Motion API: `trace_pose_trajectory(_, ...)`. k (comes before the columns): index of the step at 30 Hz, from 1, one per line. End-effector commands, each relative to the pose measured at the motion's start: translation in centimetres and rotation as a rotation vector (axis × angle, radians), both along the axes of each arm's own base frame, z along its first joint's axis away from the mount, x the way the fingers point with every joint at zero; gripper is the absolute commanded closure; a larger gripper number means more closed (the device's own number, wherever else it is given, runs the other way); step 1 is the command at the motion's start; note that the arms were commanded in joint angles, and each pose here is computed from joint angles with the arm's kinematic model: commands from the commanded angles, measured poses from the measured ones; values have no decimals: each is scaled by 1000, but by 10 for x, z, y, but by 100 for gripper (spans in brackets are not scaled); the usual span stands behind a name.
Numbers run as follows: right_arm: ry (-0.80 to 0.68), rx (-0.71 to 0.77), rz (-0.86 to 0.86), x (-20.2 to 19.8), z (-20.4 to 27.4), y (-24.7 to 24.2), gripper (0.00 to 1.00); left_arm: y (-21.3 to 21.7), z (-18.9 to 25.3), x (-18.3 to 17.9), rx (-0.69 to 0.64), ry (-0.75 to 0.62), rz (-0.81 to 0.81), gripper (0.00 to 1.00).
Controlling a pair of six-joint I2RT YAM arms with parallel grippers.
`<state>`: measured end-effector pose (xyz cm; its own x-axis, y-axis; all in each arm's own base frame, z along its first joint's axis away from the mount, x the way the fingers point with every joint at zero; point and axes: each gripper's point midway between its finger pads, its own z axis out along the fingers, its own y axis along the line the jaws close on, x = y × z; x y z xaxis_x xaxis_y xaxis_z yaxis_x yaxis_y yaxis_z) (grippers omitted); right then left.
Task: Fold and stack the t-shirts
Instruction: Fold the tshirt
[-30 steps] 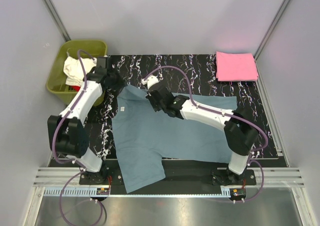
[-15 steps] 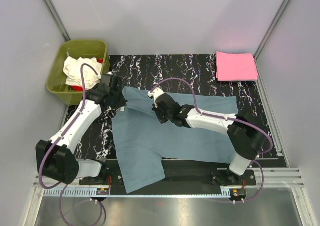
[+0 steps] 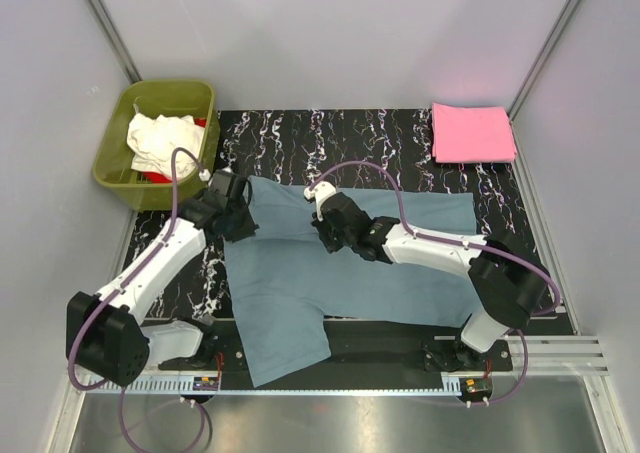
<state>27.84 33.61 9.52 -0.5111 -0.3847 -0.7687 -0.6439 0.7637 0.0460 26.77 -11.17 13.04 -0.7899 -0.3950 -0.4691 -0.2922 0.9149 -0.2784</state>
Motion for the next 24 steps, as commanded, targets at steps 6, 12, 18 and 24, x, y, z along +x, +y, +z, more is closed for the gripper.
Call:
trace_pose_trajectory(6, 19, 15, -14, -9, -6, -4, 100, -10, -24, -24, 5, 26, 7, 100)
trace_pose_trajectory(12, 27, 9, -21, -11, -14, -7, 100, -11, -39, -38, 0, 44, 39, 100)
trace_pose_trajectory(18, 30, 8, -26, -11, -15, -8, 100, -16, -37, -45, -28, 28, 67, 100)
trace_pose_trajectory(24, 36, 23, -24, -15, -14, -9, 100, -19, -37, -57, 27, 17, 70, 100)
